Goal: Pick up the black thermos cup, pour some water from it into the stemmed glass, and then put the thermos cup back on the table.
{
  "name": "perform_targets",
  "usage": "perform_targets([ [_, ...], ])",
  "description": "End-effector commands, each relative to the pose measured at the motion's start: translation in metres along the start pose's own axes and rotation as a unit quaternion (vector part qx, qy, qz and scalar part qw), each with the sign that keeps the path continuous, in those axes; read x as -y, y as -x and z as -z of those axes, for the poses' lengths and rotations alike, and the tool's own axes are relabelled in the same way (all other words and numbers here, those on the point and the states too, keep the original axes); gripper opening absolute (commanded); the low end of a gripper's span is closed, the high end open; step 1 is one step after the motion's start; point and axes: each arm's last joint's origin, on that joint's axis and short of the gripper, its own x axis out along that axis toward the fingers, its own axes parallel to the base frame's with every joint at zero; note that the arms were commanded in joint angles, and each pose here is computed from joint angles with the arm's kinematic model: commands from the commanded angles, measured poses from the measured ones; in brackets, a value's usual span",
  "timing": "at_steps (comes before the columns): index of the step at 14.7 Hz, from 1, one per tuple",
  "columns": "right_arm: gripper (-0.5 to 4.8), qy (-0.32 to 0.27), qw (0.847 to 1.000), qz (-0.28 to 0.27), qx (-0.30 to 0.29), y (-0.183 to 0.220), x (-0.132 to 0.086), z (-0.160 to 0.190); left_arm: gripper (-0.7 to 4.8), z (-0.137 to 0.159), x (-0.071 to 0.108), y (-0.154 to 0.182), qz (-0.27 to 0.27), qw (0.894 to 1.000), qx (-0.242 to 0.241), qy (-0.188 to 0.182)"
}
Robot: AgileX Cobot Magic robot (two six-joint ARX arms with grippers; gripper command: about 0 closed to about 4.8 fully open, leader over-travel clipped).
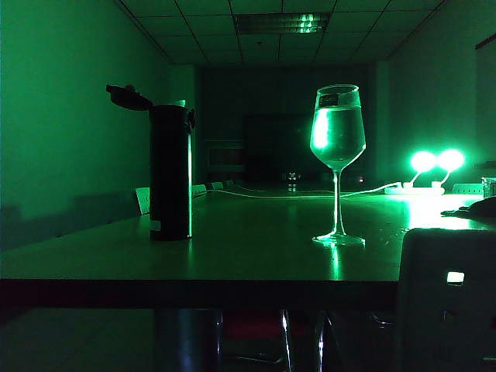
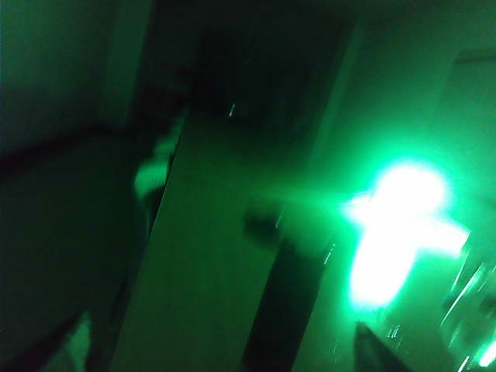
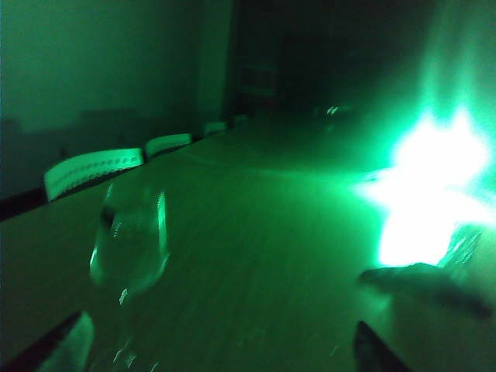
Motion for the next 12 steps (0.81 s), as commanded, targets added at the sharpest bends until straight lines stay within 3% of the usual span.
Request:
perform_targets([
  [1,4.65,0.014,0.999,0.004,0.029,-0.008,0.004,-0.046,4.69,-0.034,0.008,-0.009,0.013,1.0,0.004,-0.027],
  [4,4.73,0.01,1.0,0.002,0.028,-0.033,0.011,-0.09,4.7,-0.066,0.011,-0.035,0.024,0.999,-0.013,-0.024],
  [6,4.73,-0.024,0.999,-0.031,0.01,-0.059,0.017,-0.106,4.7,-0.074,0.008,-0.063,0.035,0.998,-0.05,-0.011],
  [8,4.73,-0.059,0.997,-0.041,0.002,-0.083,0.022,-0.111,4.71,-0.06,0.006,-0.099,0.069,0.994,-0.081,0.004],
  [10,4.73,-0.054,0.996,-0.062,0.026,-0.113,0.026,-0.105,4.79,-0.03,0.016,-0.133,0.075,0.99,-0.121,0.015],
  [12,4.74,-0.065,0.995,-0.074,-0.001,-0.141,0.02,-0.087,4.79,0.003,0.034,-0.159,0.089,0.983,-0.159,-0.013],
])
